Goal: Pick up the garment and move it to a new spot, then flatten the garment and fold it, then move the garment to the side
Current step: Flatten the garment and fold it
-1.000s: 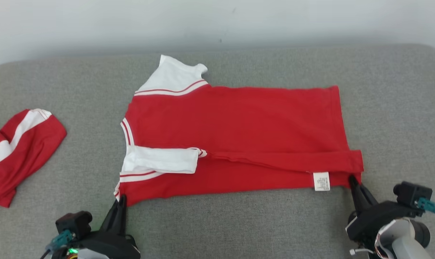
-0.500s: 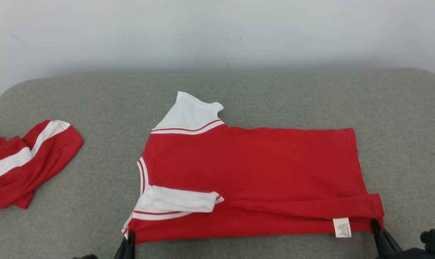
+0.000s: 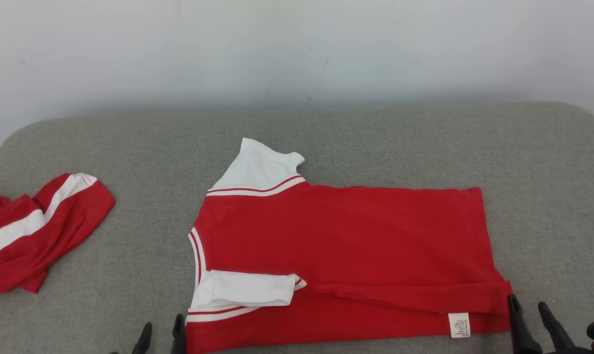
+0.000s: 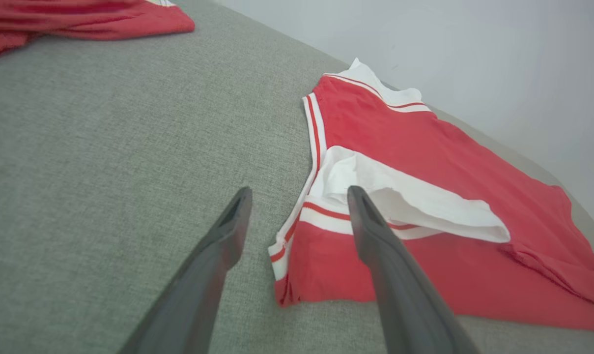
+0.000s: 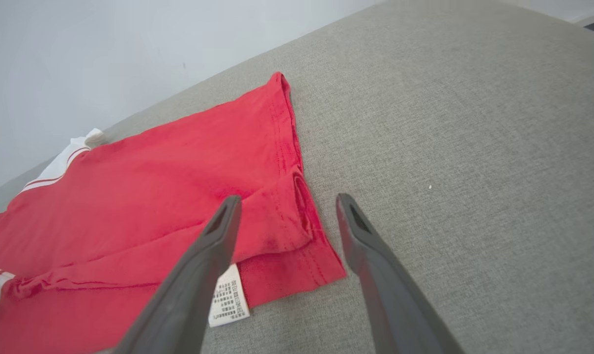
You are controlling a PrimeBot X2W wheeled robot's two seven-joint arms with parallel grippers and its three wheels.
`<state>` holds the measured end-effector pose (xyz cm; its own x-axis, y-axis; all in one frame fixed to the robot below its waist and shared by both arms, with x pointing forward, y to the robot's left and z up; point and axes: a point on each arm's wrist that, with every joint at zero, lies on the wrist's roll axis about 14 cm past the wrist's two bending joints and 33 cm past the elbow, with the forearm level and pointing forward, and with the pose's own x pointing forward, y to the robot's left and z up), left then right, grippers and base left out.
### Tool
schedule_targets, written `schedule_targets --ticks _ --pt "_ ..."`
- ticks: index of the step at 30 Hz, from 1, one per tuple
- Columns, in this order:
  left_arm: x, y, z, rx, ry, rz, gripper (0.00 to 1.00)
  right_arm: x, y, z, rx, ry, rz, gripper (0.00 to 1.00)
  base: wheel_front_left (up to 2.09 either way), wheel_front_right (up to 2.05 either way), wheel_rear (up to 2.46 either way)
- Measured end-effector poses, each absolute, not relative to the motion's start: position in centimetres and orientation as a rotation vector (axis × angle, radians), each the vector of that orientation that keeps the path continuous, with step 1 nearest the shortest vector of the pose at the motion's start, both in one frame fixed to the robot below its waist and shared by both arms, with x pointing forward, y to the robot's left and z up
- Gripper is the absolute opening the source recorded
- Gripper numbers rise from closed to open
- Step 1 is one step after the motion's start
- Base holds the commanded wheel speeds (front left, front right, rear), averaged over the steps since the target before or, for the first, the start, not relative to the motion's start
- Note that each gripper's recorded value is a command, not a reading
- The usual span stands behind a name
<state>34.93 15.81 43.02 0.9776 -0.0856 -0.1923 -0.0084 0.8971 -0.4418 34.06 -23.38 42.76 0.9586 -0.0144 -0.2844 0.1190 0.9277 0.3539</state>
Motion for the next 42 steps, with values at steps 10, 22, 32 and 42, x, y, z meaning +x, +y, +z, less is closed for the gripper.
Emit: schedule_targets --ticks 10,22,32,42 --pt "36.3 18.1 50.0 -0.341 -0.041 -0.023 1.00 34.6 -22.5 48.4 0.321 0.036 -0.026 1.00 0.00 0.00 0.00" --pt "36.1 18.9 53.6 -0.194 -0.164 -0.027 1.00 34.4 -20.3 53.4 0.241 -0.159 0.049 1.00 0.00 0.00 0.00" --pt "34.8 20.0 53.0 -0.142 -0.148 0.002 1.00 33.7 -19.7 52.9 0.233 -0.157 0.044 1.00 0.00 0.00 0.00" --pt "34.0 20.2 50.4 -0.142 -0.071 0.019 1.00 33.2 -19.8 50.2 0.239 -0.074 0.028 1.00 0.00 0.00 0.00"
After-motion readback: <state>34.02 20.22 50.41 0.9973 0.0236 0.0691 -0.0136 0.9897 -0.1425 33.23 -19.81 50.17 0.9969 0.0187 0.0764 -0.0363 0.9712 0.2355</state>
